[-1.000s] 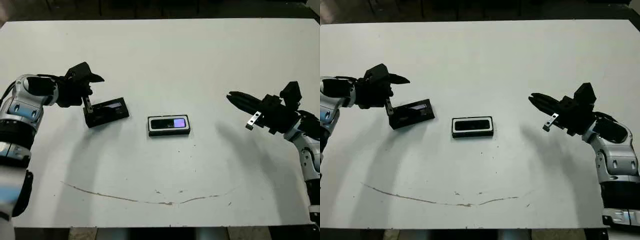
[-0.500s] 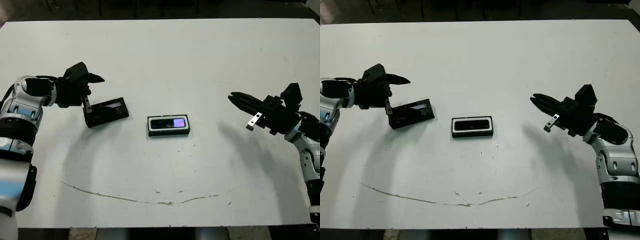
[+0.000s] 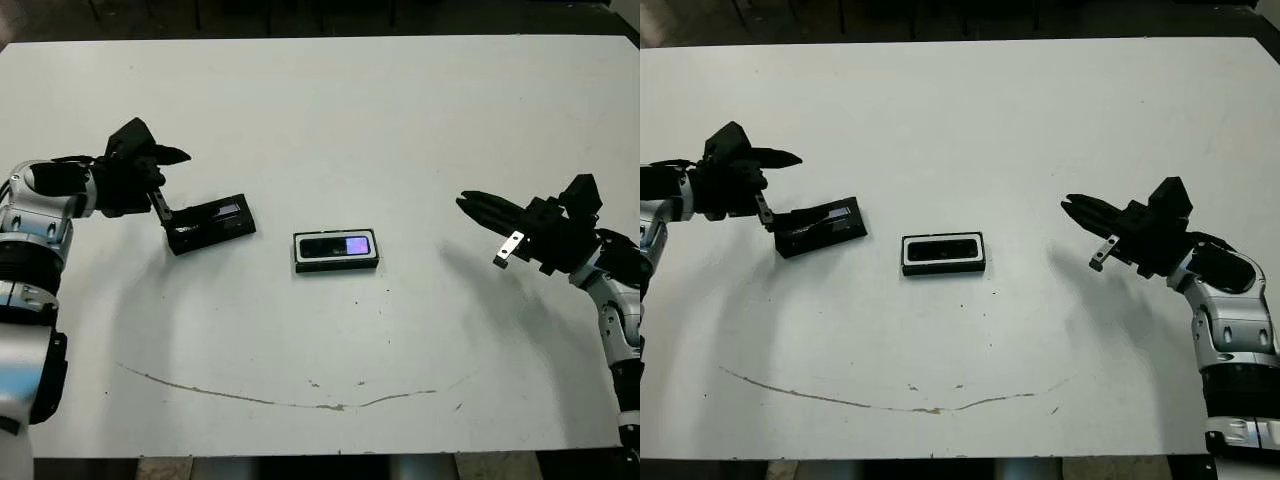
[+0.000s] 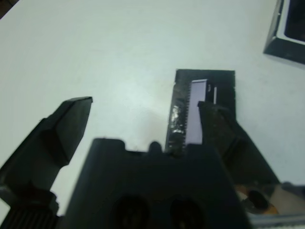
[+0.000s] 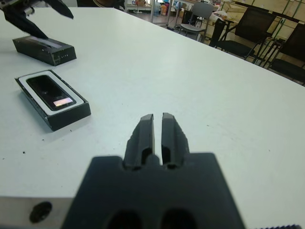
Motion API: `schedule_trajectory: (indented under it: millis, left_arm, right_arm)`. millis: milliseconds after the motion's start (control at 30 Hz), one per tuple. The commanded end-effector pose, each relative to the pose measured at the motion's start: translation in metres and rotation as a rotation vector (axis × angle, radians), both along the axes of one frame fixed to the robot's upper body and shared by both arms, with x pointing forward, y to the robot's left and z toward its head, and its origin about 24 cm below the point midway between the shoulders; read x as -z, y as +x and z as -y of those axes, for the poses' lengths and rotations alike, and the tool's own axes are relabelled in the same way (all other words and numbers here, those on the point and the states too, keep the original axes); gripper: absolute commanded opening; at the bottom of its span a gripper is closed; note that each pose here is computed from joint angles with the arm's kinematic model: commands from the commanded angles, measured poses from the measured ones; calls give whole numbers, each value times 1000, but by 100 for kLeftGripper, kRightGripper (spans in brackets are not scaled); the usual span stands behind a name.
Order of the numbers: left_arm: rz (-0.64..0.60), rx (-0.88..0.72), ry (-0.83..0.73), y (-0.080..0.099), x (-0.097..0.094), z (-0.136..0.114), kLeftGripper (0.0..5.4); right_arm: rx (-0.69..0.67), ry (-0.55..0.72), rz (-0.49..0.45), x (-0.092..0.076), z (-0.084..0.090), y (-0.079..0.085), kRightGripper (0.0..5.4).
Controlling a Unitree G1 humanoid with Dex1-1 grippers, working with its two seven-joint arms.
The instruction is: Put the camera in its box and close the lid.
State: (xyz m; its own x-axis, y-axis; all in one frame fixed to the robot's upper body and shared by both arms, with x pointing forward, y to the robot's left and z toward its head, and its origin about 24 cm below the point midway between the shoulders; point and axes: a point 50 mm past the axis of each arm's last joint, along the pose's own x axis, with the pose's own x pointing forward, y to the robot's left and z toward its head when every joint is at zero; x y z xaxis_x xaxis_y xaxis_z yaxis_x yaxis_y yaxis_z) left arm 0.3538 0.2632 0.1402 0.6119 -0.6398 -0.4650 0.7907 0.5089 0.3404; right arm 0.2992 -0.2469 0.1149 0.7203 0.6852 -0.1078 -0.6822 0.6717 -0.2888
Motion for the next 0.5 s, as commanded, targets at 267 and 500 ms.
schedule_trajectory:
  millis: [267, 500]
  left_arm:
    - [-18, 40, -48, -11, -2, -7, 538]
    - [-71, 136, -127, -15, 4, 5, 538]
  right_arm:
    - [-14, -4, -28, 5, 2, 0, 0]
    - [-5, -18, -38, 6, 3, -2, 0]
